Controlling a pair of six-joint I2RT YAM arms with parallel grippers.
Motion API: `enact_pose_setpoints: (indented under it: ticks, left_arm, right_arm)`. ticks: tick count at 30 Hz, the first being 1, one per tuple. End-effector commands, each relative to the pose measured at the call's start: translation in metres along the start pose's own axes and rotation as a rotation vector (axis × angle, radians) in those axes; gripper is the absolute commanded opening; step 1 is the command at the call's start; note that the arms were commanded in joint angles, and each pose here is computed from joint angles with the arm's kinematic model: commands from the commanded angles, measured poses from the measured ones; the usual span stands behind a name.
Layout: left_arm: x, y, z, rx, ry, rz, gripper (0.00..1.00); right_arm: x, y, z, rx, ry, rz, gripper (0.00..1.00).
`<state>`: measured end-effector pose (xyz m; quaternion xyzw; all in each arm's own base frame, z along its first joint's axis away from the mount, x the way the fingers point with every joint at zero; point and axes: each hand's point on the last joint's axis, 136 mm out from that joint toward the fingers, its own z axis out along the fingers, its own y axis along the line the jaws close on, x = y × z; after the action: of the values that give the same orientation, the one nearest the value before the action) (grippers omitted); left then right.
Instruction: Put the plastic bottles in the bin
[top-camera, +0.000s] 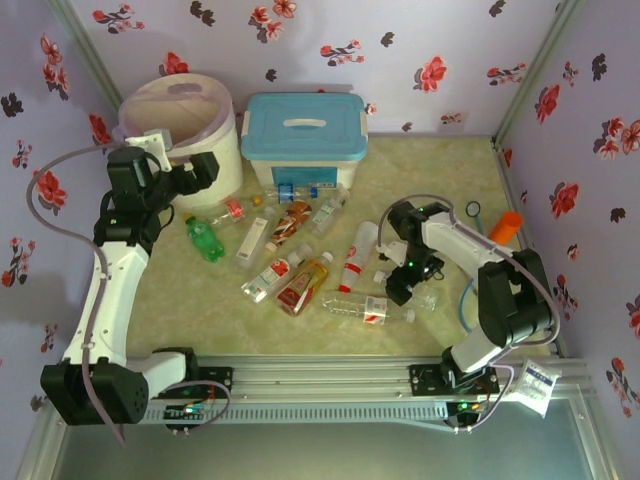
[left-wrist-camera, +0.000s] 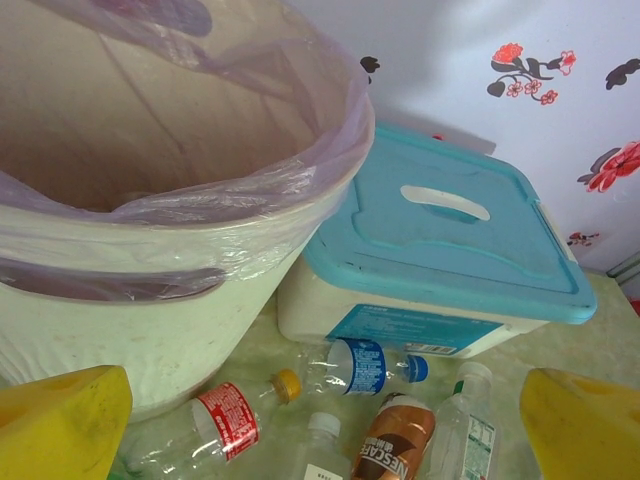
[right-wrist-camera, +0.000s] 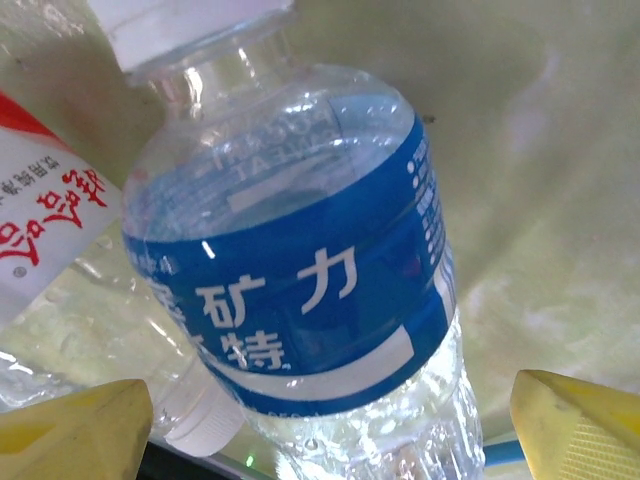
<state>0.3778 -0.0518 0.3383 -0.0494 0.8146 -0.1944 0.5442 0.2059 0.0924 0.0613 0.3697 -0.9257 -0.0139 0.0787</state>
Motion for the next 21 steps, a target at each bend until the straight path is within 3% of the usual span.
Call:
enact_pose_setpoints:
  ticks: [1, 10, 21]
  left_arm:
    - [-0.005, -0.006, -0.002, 0.028, -0.030, -0.007, 1.00]
    - [-0.005, -0.005, -0.002, 0.025, -0.030, 0.002, 1.00]
    - [-0.006, -0.006, -0.003, 0.024, -0.033, -0.003, 1.00]
  right_arm:
    - [-0.004, 0.002, 0.009, -0.055, -0.002, -0.001, 0.93]
    - [-0.009, -0.028, 0.019, -0.009, 0.018, 0.078, 0.90]
    - [-0.051, -0.066, 0.020, 0.037, -0.133, 0.219, 0.74]
